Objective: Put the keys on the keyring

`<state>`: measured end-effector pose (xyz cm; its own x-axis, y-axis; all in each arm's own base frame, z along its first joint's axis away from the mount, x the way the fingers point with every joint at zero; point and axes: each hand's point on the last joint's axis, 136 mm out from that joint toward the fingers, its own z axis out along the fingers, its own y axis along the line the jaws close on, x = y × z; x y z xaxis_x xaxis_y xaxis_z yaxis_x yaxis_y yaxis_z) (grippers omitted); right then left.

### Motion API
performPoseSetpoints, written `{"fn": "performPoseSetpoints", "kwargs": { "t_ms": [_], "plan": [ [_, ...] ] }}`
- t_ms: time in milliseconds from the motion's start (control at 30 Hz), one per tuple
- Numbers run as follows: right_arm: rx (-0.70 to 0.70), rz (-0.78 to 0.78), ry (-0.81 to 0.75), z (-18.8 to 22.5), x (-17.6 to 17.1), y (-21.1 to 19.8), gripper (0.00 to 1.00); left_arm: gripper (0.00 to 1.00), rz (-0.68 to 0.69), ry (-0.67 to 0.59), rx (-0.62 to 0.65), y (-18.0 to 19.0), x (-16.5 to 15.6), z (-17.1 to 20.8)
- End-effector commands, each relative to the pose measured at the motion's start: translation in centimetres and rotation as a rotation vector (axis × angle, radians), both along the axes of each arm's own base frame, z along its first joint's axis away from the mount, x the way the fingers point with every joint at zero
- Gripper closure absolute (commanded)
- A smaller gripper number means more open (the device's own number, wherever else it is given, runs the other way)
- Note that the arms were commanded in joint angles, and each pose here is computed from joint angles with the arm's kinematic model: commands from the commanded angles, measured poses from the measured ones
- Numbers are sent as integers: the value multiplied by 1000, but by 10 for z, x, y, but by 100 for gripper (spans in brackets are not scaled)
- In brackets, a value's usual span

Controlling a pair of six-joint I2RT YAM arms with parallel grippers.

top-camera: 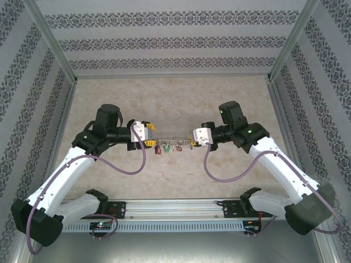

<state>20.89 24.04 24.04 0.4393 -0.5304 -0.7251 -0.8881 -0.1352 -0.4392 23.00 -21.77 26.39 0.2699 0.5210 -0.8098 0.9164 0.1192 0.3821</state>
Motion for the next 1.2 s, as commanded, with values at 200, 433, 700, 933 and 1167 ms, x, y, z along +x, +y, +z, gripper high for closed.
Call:
{"fn": "performPoseSetpoints", "kwargs": {
  "t_ms": [200,433,700,933,1167],
  "plan": [
    [13,-5,-201,11,9,8,100,54,-102,-43,46,-6,-8,-12],
    [38,-24,-212,18,17,11,100,51,-139,-22,94,-10,-12,-28],
    [53,-16,-199,21,19,14,100,61,-137,-24,99,-11,-8,-32],
    [41,-18,-158,14,19,14,100,70,-127,-49,109,-10,-5,-31],
    [59,-24,-94,12,19,15,100,69,-129,-36,100,-11,-8,-30]
  ]
}}
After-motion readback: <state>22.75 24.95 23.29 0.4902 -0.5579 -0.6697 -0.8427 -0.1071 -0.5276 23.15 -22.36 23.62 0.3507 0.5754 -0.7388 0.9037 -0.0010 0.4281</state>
